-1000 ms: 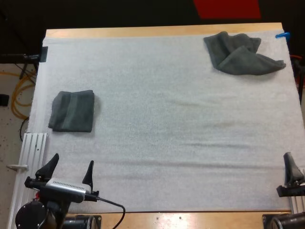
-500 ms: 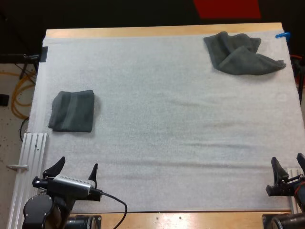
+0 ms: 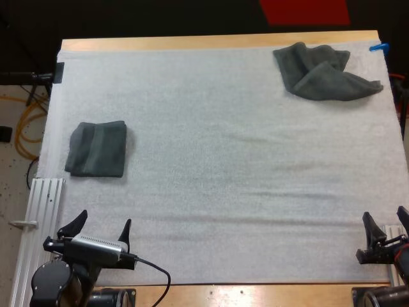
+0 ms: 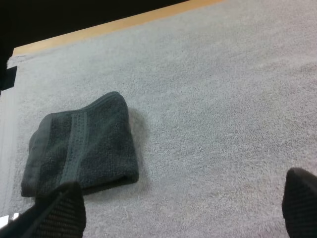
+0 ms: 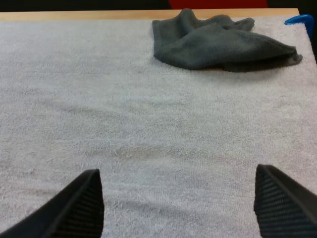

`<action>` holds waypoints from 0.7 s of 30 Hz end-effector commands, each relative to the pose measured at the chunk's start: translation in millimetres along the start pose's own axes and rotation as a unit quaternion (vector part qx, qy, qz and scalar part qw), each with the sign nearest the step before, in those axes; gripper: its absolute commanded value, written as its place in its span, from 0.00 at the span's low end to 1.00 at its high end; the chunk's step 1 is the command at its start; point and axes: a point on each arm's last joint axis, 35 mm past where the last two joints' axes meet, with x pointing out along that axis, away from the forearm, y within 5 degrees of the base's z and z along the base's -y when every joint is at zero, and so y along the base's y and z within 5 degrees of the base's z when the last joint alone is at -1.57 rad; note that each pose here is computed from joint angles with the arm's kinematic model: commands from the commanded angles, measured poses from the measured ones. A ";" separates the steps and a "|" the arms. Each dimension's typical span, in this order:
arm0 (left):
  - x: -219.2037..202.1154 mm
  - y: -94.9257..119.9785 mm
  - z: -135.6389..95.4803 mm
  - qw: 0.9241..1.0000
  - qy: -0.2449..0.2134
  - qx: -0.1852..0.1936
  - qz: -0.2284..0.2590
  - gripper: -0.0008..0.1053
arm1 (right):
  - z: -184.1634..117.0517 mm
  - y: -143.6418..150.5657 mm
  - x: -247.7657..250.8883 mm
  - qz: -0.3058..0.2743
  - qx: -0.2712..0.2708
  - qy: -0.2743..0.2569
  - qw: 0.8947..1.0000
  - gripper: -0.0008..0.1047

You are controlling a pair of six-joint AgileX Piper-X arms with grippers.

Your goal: Pick towel from pile fold and stack

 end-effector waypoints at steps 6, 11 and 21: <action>1.7 0.0 1.0 1.000 0.004 -0.006 -0.004 0.74 | 0.9 -0.4 1.6 -0.001 -0.005 0.007 1.000 0.61; 1.7 0.0 1.0 1.000 0.004 -0.006 -0.004 0.74 | 0.3 -2.6 1.5 -0.033 0.009 0.015 0.999 0.61; 1.7 0.0 1.0 1.000 0.004 -0.006 -0.004 0.74 | -0.2 -4.4 1.3 -0.058 0.020 0.022 0.998 0.61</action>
